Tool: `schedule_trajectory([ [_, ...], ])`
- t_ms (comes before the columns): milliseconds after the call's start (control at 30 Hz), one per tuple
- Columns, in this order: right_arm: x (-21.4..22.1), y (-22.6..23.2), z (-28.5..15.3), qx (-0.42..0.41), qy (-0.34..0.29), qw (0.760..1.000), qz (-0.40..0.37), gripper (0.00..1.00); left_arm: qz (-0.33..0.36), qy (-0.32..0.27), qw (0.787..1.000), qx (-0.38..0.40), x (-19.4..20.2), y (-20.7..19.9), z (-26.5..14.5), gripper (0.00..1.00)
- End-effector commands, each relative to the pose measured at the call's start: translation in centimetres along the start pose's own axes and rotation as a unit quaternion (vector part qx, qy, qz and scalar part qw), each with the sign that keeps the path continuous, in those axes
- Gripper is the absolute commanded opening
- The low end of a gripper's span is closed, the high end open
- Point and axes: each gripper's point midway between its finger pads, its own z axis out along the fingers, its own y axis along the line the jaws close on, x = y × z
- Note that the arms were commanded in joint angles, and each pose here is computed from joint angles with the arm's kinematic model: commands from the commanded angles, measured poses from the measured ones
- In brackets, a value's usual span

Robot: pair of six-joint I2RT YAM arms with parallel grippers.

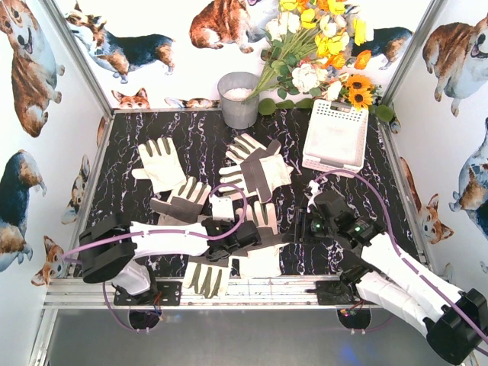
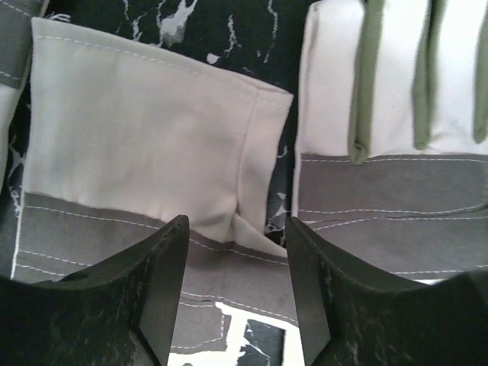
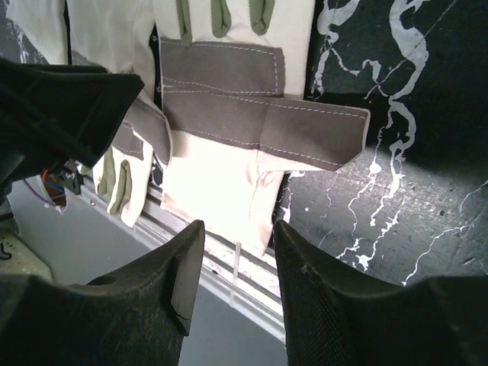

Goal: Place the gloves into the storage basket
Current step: Pick up the glove from the center of the board.

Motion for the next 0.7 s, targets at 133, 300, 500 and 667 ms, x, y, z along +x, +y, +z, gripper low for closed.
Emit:
schedule_trajectory([
  [133, -1.2, 2.4, -2.3, -0.039, -0.021, 0.998, -0.043, 0.45, 0.031, 0.017, 0.998, -0.044, 0.9, 1.4, 0.5, 0.46],
  [300, -0.9, 2.4, -2.5, -0.042, -0.020, 0.998, -0.040, 0.45, 0.049, 0.034, 0.997, -0.057, 2.0, 2.4, 0.9, 0.42],
  [500, -0.7, 2.3, -2.8, -0.039, -0.017, 0.998, -0.039, 0.45, 0.062, 0.042, 0.995, -0.059, 2.7, 3.5, 1.1, 0.28],
  [667, -1.5, 2.7, -4.1, -0.026, -0.028, 0.998, -0.041, 0.46, 0.084, 0.040, 0.994, -0.051, 2.0, 3.7, 0.3, 0.08],
])
